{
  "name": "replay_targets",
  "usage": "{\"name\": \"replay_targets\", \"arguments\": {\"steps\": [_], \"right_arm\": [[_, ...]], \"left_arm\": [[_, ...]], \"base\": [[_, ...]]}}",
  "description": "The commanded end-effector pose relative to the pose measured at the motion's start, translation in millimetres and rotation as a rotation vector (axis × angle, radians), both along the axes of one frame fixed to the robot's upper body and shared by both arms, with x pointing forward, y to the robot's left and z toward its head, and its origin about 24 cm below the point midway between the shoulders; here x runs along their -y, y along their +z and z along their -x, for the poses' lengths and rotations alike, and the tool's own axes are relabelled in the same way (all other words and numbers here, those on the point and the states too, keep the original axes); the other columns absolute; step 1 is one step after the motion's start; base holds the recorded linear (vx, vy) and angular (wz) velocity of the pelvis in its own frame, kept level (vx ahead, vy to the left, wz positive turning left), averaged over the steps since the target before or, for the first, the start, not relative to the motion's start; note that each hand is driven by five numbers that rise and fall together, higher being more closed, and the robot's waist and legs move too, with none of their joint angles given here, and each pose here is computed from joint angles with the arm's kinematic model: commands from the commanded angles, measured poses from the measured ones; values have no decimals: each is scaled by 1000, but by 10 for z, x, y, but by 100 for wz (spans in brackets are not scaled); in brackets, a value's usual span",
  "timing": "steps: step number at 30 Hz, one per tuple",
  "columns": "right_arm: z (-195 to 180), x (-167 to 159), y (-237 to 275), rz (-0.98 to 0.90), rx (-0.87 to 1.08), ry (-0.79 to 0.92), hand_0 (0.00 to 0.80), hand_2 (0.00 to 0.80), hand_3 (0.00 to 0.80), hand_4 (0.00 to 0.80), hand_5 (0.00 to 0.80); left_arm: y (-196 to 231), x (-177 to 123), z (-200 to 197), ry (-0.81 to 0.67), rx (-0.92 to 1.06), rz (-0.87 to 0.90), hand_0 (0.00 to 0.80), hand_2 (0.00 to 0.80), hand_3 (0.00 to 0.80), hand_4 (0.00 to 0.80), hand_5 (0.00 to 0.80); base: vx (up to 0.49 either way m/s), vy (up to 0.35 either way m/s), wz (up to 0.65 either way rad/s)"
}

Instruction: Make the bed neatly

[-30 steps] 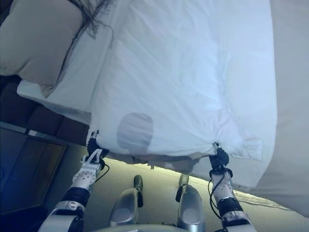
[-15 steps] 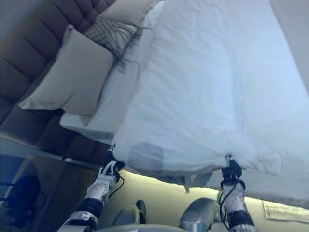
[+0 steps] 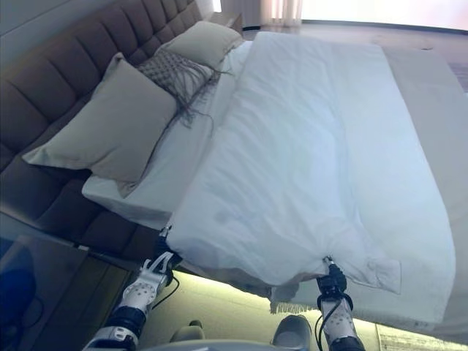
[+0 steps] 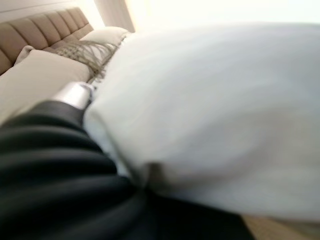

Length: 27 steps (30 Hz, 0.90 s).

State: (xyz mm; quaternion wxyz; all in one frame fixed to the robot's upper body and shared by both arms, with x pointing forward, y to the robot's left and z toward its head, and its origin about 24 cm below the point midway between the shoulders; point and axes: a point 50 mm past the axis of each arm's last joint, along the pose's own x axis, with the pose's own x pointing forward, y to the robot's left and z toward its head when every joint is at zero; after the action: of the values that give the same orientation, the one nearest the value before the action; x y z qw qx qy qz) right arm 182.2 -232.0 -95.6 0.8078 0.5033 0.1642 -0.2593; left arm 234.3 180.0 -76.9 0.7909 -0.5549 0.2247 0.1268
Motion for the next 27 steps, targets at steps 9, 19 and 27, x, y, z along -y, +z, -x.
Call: {"name": "replay_targets", "arguments": {"steps": [9, 19, 27], "right_arm": [[-268, -114, 253, 41, 104, 60, 800, 800, 800, 800, 800], [-216, 21, 264, 86, 75, 34, 800, 800, 800, 800, 800], [-134, -166, 151, 9, 83, 40, 800, 800, 800, 800, 800]], "left_arm": [[210, -545, 1, 154, 128, -107, 800, 800, 800, 800, 800], [164, -466, 29, 61, 102, -133, 800, 800, 800, 800, 800], [250, -509, -34, 80, 141, -173, 800, 800, 800, 800, 800]], "base": [[16, 97, 2], [80, 349, -1], [-50, 93, -19]]}}
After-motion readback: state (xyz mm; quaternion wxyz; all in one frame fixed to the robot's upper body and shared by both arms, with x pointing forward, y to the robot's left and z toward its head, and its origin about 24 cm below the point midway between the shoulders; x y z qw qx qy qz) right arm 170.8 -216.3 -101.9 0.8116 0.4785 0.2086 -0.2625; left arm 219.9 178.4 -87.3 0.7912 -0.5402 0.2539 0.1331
